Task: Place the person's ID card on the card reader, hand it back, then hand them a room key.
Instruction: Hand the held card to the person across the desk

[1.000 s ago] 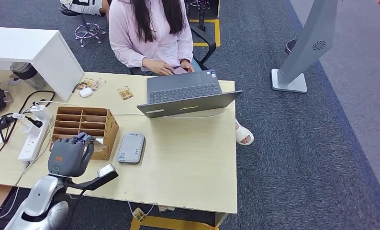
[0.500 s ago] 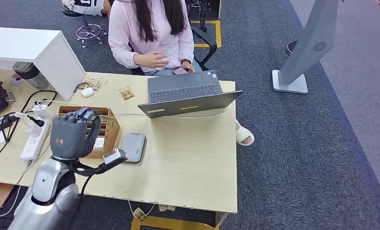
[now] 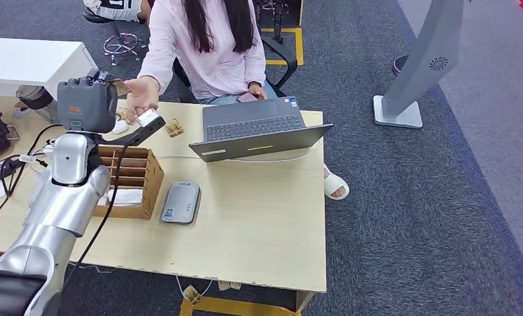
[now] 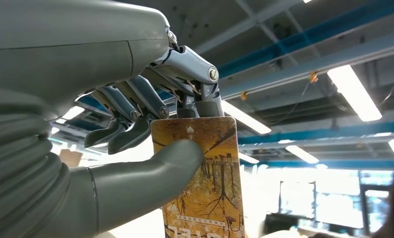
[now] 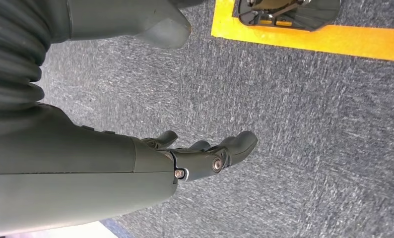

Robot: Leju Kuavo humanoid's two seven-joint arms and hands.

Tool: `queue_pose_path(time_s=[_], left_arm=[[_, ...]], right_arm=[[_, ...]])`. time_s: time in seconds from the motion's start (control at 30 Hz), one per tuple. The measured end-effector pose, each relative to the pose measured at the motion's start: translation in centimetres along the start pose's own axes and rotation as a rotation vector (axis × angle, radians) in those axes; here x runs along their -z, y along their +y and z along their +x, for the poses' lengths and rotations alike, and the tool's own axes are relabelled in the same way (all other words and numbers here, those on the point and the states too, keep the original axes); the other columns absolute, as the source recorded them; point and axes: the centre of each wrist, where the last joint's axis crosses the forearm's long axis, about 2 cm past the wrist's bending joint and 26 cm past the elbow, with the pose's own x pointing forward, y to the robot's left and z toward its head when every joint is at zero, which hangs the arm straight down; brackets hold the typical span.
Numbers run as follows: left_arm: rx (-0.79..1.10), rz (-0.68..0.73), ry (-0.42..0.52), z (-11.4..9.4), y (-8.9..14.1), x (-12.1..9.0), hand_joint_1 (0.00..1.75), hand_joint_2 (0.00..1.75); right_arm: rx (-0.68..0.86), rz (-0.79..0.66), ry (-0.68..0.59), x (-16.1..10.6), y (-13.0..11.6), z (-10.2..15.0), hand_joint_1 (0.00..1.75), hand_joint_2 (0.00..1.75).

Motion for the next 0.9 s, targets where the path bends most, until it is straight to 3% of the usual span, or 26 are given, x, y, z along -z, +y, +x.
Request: queue_pose_path(time_s=[0.17, 0.3, 0.5, 0.6, 0.8, 0.9], left_arm=[[0.034, -0.051, 0.043, -1.0, -1.3, 0.9, 1.67, 1.75], [0.038, -0.110, 0.069, -1.6, -2.4, 0.5, 0.00, 1.75], [-0.073, -0.177, 0.064, -1.7, -3.4, -0.9, 0.00, 1.75], [-0.195, -0.174, 0.053, -1.1, -3.7, -2.6, 0.00, 1.75], [-0.537, -0.103, 0.035, 0.4, -2.4, -8.8, 0.00, 1.75], [-0.770, -0.090, 0.075, 0.0, -1.0, -12.8, 0.00, 1.75]], right_arm=[[-0.014, 0.006, -0.004, 0.0, 0.1, 0.2, 0.00, 1.75], [-0.020, 0.010, -0.008, 0.0, 0.1, 0.3, 0.00, 1.75], [-0.007, 0.013, -0.006, 0.0, 0.2, 0.2, 0.00, 1.75], [0.007, 0.010, -0.006, -0.1, 0.3, 0.1, 0.00, 1.75], [0.043, 0.000, -0.004, -0.3, 0.6, -0.8, 0.00, 1.75], [0.066, 0.001, 0.004, -0.4, 0.8, -1.5, 0.00, 1.75]])
